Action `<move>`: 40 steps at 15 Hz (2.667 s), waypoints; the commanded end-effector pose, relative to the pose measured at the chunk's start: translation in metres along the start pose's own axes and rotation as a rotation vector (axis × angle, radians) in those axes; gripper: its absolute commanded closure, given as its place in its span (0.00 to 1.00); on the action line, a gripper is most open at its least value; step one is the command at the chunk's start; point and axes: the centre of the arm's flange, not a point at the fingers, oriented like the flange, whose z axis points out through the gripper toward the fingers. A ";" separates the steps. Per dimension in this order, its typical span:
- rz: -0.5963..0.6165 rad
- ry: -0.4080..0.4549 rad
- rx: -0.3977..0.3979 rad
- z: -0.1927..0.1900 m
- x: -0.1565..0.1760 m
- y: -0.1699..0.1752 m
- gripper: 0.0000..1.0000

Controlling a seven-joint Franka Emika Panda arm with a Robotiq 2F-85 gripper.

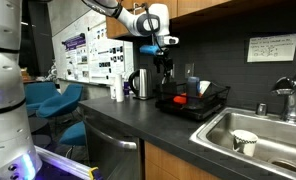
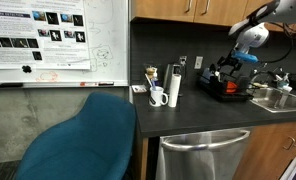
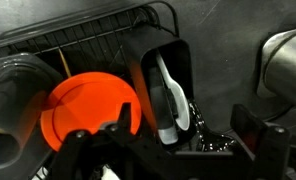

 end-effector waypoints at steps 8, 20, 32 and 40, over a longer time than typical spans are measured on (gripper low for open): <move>-0.005 0.059 0.001 0.012 0.012 0.000 0.00; 0.031 0.079 0.021 0.013 0.030 -0.004 0.31; 0.043 0.067 0.019 0.001 0.034 0.029 0.00; -0.049 -0.012 0.062 -0.008 0.022 0.039 0.00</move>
